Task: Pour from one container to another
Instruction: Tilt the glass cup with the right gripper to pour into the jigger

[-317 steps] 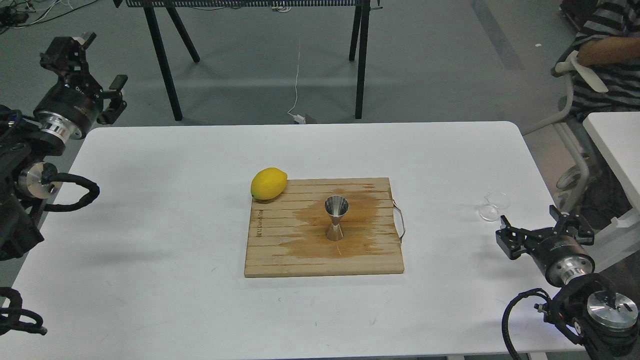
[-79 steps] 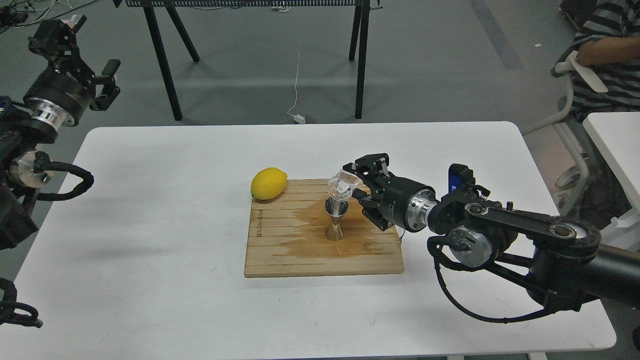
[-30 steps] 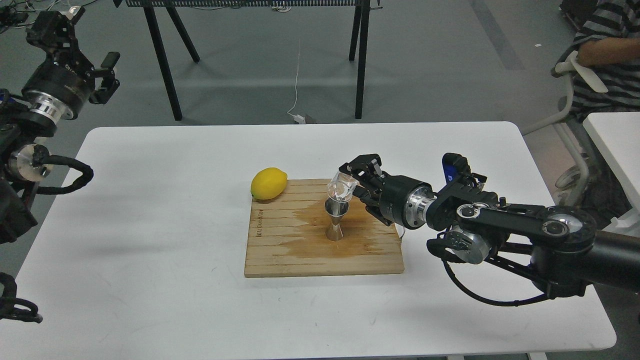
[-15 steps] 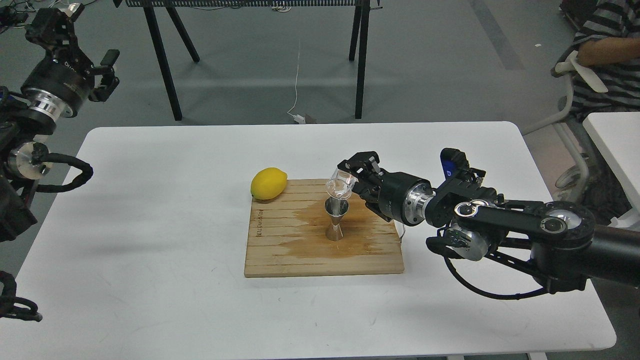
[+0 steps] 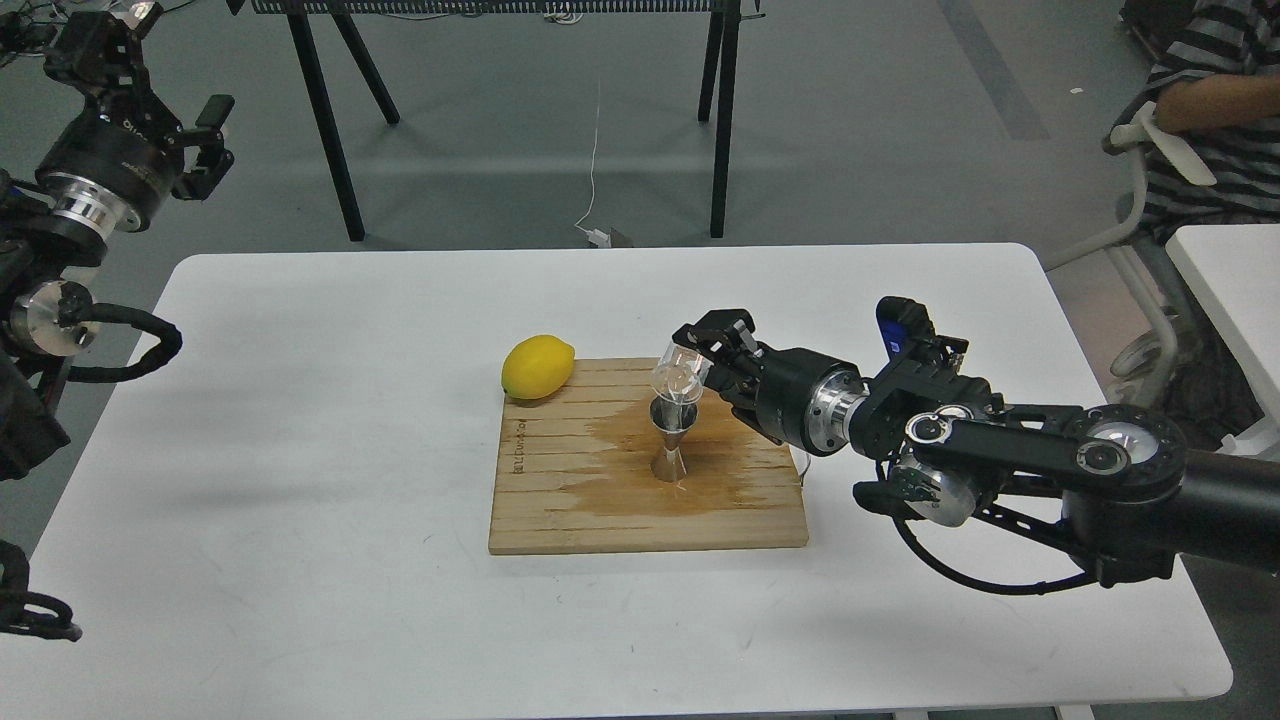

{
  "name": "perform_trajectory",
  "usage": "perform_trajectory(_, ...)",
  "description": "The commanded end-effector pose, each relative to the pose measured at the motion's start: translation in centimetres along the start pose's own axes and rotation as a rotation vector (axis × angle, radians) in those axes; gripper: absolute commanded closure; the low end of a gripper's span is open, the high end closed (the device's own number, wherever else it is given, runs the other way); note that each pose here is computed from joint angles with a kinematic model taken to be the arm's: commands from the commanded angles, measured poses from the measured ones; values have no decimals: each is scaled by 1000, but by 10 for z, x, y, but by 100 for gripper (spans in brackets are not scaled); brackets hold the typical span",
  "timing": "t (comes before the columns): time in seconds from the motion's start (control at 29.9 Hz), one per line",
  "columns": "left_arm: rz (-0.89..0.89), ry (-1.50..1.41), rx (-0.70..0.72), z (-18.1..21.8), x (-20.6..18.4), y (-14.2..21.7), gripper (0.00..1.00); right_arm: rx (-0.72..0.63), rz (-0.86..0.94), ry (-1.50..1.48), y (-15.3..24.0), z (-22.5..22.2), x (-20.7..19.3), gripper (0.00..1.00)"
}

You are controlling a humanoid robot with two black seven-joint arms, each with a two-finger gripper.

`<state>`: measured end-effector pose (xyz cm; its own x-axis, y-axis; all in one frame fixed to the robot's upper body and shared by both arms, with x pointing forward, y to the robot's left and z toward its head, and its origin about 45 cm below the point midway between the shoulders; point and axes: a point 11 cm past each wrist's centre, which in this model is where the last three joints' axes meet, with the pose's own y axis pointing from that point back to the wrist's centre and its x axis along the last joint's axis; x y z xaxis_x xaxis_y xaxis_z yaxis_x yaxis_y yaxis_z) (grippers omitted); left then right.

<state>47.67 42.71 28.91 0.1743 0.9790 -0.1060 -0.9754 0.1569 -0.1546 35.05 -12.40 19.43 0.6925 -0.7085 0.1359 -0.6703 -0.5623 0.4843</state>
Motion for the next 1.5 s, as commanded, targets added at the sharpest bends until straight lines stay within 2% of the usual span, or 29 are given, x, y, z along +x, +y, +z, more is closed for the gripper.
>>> perform_trajectory(0.0, 1, -1, 2, 0, 1, 1, 1, 0, 2, 5, 0, 0, 1, 74)
perform_trajectory(1.47, 4, -6, -3, 3, 3, 1, 1, 65, 1, 175, -6, -10, 7, 74)
